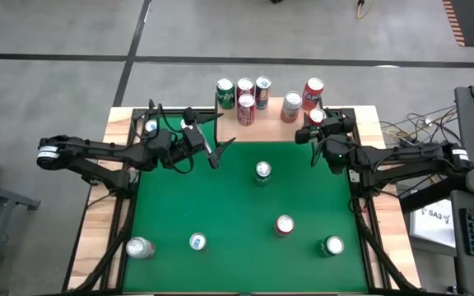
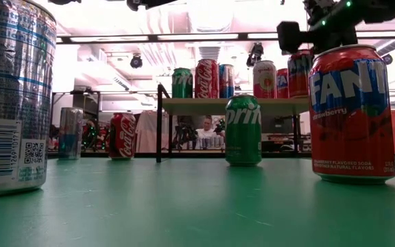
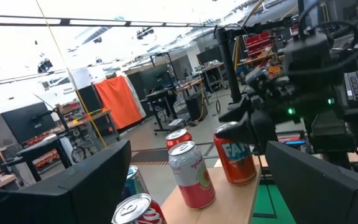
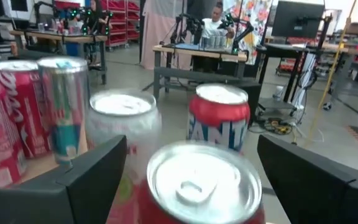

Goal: Place canned beverage on shelf
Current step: Put the right red soda can aligned with the red soda can on the shelf

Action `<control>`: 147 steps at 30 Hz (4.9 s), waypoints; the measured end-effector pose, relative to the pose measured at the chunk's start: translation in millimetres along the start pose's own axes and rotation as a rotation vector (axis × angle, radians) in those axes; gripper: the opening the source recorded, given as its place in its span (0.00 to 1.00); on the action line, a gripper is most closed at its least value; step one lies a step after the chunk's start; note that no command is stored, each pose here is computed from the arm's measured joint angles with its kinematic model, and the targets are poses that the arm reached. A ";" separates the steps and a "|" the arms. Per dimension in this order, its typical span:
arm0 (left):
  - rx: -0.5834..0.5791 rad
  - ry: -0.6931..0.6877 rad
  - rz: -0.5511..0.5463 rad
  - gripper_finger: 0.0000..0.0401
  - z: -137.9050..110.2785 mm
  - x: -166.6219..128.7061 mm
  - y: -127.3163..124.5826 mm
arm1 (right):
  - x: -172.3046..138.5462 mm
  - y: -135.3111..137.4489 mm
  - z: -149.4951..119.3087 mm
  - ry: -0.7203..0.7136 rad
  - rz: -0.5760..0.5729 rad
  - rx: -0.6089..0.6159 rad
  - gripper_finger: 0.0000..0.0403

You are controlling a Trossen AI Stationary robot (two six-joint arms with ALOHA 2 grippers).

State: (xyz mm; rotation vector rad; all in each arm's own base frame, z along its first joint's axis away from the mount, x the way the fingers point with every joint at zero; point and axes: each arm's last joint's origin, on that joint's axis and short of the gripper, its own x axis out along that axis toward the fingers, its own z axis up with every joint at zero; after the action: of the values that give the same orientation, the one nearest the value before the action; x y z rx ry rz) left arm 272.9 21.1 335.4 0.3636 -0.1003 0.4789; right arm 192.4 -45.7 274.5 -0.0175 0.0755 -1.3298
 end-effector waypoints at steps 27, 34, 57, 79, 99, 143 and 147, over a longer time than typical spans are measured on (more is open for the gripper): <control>0.061 -0.008 -0.170 0.89 -15.8 -61.6 18.1 | -15.1 46.8 103.1 0.512 0.689 -0.022 0.48; 0.112 -0.054 -0.069 0.89 -10.7 -72.9 28.9 | -14.8 50.6 116.7 0.845 0.475 -0.177 0.26; 0.302 0.029 0.023 0.89 -13.2 -74.0 32.3 | -12.9 -7.9 116.5 1.079 0.312 -0.162 0.02; 0.418 0.174 0.166 0.89 -25.3 -78.0 43.4 | -4.1 -1.6 99.9 1.051 0.239 -0.203 0.02; 0.376 0.140 0.196 0.89 -20.8 -88.2 50.8 | 5.4 -5.8 101.2 0.986 0.156 -0.191 0.02; 0.377 0.135 0.198 0.89 -20.2 -88.4 51.1 | 38.4 -7.2 93.1 0.898 0.120 -0.165 0.02; 0.376 0.135 0.198 0.89 -20.2 -88.4 51.1 | 38.7 -7.1 93.1 0.888 0.123 -0.196 0.02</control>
State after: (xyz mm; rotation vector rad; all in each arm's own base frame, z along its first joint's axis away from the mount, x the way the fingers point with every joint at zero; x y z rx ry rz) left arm 171.1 32.5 317.1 0.6927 0.0876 0.7188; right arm 200.8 -87.8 366.1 0.4074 0.9425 -1.1168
